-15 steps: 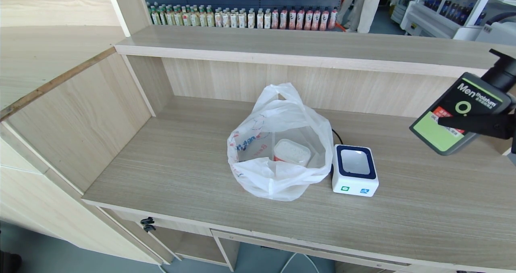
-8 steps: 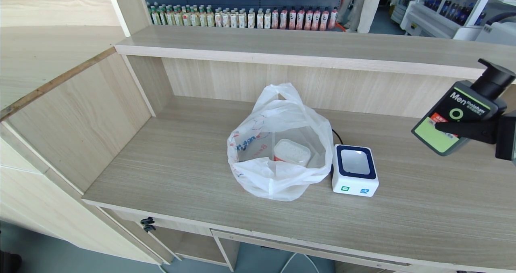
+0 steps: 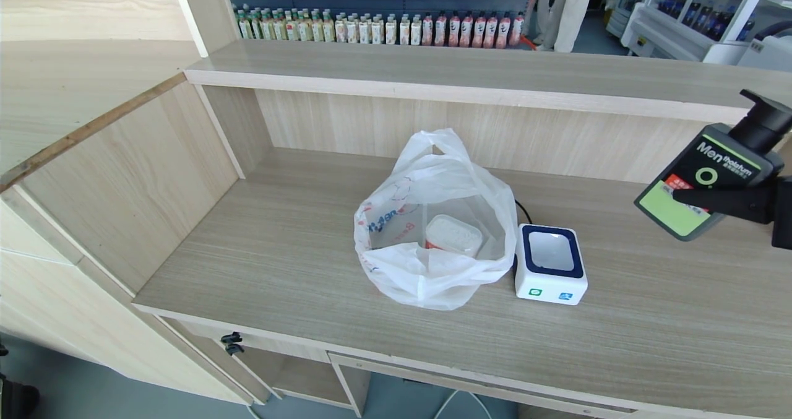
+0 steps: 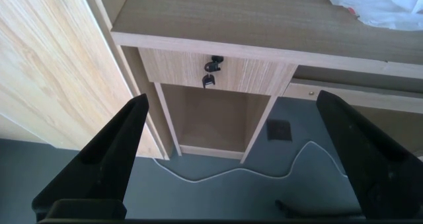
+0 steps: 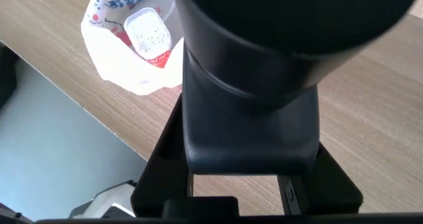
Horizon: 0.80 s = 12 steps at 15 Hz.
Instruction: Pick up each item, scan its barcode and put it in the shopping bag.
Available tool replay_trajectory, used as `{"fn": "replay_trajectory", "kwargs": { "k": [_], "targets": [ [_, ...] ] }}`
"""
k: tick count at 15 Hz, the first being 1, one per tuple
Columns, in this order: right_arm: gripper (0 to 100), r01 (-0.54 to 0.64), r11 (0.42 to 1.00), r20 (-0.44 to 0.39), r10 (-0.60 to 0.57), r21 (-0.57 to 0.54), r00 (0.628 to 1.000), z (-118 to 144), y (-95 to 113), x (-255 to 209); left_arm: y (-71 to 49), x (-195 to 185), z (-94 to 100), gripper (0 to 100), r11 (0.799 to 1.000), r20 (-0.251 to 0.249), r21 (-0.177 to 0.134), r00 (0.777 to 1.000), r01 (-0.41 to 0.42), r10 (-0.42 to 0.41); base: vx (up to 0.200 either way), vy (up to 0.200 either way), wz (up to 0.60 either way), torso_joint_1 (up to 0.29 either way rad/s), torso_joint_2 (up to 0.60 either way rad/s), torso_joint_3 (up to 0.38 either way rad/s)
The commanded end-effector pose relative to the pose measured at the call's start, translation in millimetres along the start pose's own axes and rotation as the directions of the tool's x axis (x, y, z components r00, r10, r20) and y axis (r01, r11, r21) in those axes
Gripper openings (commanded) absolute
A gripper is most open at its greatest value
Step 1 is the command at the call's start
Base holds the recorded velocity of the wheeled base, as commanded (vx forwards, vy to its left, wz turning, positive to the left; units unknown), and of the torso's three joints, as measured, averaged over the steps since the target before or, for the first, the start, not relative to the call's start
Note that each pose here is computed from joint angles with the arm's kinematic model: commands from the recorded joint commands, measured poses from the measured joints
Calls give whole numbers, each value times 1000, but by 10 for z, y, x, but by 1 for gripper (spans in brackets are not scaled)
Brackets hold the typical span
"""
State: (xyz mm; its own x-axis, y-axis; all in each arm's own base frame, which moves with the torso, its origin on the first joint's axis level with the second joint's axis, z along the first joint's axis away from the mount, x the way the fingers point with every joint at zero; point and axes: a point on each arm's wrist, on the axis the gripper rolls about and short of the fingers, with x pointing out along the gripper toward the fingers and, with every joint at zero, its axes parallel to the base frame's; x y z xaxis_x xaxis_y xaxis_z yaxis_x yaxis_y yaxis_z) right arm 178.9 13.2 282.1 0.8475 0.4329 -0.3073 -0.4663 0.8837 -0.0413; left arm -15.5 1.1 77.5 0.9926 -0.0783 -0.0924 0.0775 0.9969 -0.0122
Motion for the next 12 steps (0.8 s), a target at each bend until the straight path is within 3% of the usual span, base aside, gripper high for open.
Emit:
{"fn": "replay_trajectory", "kwargs": {
  "k": [1,4,6,8,12],
  "targets": [
    [0,-9,1000,-2,9,3,1000,-5,3,5,0,1,0,100,1000,-1,0,1000,1,-1,0,0,600,-7,2,2],
    [0,-20,999,-49,21,31,999,-89,-36,127,0,1,2,100,1000,1,0,1000,0,0,0,0,0,0,0,0],
    [0,-6,995,-89,15,103,996,-166,-104,224,0,1,0,100,1000,-1,0,1000,-1,1,0,0,0,0,0,0],
    [0,-61,969,-108,89,240,990,-226,-123,327,0,1,0,100,1000,-1,0,1000,-1,1,0,0,0,0,0,0],
    [0,-76,935,-123,126,345,984,-419,-470,736,0,1,0,100,1000,-1,0,1000,-1,1,0,0,0,0,0,0]
  ]
}}
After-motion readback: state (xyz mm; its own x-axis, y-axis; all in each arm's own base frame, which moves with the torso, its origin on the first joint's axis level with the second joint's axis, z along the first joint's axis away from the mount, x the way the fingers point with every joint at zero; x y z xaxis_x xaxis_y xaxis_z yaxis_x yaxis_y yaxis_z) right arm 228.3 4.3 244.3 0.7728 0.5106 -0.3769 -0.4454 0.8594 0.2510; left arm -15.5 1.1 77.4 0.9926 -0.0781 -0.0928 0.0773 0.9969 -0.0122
